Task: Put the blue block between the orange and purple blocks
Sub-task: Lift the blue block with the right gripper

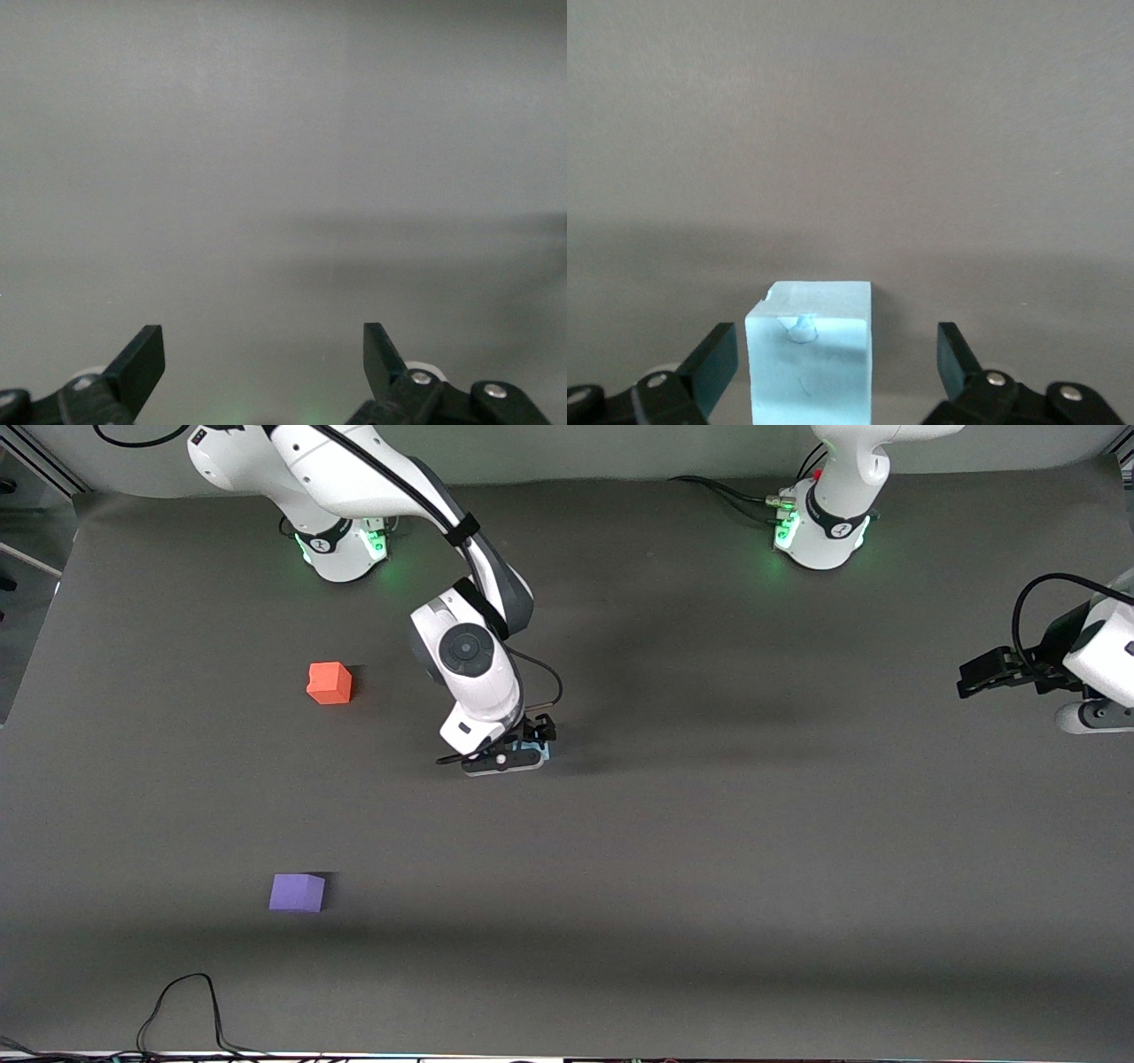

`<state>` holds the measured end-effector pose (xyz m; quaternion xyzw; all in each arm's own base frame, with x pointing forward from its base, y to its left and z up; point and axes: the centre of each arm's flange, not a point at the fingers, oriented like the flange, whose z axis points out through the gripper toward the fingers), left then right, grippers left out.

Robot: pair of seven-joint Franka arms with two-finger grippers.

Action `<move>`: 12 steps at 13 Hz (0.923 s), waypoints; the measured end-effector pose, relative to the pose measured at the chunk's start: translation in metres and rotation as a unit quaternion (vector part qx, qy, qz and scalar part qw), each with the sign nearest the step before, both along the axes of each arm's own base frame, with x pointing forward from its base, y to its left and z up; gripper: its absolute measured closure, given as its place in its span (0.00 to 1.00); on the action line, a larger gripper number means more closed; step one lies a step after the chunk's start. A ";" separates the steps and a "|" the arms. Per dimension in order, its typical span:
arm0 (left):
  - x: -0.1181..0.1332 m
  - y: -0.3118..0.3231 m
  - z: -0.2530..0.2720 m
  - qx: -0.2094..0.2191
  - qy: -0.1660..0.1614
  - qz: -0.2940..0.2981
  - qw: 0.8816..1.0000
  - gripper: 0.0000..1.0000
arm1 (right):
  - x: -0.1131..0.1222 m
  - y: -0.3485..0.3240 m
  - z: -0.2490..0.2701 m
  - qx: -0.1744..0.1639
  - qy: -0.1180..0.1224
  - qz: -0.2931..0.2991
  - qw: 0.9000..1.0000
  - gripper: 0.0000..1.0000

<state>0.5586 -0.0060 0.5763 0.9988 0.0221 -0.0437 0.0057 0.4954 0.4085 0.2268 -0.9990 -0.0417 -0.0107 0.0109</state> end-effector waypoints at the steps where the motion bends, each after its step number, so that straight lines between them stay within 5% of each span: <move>1: 0.000 0.000 0.000 0.000 0.000 -0.001 1.000 0.00 | -0.003 0.003 -0.005 -0.002 0.001 -0.003 1.000 0.00; 10: 0.000 -0.012 -0.002 0.001 0.002 -0.013 1.000 0.00 | -0.013 0.015 -0.036 -0.001 -0.009 -0.028 1.000 0.03; 12: 0.000 -0.010 -0.002 0.001 0.002 -0.011 1.000 0.00 | -0.019 0.020 -0.039 -0.002 -0.008 -0.033 0.999 0.21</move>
